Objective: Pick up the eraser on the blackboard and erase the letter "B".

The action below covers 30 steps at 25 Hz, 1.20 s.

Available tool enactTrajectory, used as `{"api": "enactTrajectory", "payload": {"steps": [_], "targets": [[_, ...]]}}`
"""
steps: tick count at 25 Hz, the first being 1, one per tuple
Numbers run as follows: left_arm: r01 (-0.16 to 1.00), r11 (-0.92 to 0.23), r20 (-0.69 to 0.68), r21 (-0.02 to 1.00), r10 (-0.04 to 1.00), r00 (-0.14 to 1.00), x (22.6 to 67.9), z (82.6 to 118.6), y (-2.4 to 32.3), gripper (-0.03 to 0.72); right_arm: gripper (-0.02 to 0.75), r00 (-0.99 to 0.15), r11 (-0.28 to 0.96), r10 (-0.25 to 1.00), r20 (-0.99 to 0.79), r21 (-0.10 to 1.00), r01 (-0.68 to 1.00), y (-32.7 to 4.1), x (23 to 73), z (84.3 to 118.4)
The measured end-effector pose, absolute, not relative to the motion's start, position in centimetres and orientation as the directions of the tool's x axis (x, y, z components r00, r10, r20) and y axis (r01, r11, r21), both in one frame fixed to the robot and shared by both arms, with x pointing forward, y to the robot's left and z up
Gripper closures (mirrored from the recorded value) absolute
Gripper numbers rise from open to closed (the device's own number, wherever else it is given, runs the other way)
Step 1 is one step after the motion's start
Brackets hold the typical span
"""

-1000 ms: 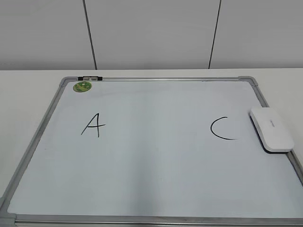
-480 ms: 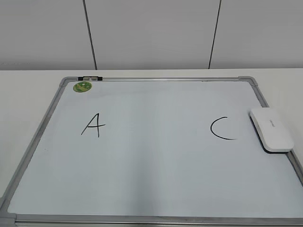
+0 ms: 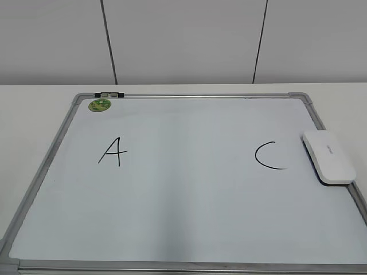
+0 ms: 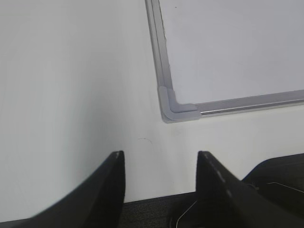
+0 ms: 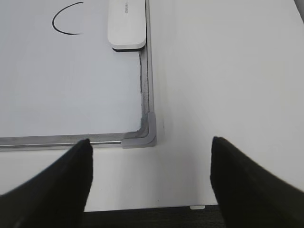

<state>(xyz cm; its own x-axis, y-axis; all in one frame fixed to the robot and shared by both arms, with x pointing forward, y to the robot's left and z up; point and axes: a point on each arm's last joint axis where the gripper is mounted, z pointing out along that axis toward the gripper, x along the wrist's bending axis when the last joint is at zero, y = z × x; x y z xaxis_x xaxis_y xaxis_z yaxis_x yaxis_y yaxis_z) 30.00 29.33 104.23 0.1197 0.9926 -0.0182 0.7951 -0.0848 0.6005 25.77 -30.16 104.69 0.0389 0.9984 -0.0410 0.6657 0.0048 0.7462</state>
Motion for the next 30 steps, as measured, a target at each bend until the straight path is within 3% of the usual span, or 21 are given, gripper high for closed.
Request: {"api": "enactTrajectory", "payload": {"steps": [12, 24, 30], "targets": [[0.775, -0.084, -0.015, 0.626, 0.993, 0.120, 29.5, 104.4, 29.3, 0.342, 0.147, 0.040, 0.004, 0.998, -0.041, 0.746, 0.666, -30.2, 25.8, 104.7], [0.537, -0.076, 0.012, 0.840, 0.992, 0.122, 24.4, 105.4, 29.5, 0.342, 0.147, 0.047, 0.008, 0.998, -0.040, 0.842, 0.539, -30.1, 23.4, 104.8], [0.486, -0.075, 0.017, 0.871, 0.992, 0.122, 23.2, 105.3, 29.6, 0.357, 0.147, 0.050, 0.011, 0.998, -0.041, 0.865, 0.501, -30.0, 22.7, 104.8]]}}
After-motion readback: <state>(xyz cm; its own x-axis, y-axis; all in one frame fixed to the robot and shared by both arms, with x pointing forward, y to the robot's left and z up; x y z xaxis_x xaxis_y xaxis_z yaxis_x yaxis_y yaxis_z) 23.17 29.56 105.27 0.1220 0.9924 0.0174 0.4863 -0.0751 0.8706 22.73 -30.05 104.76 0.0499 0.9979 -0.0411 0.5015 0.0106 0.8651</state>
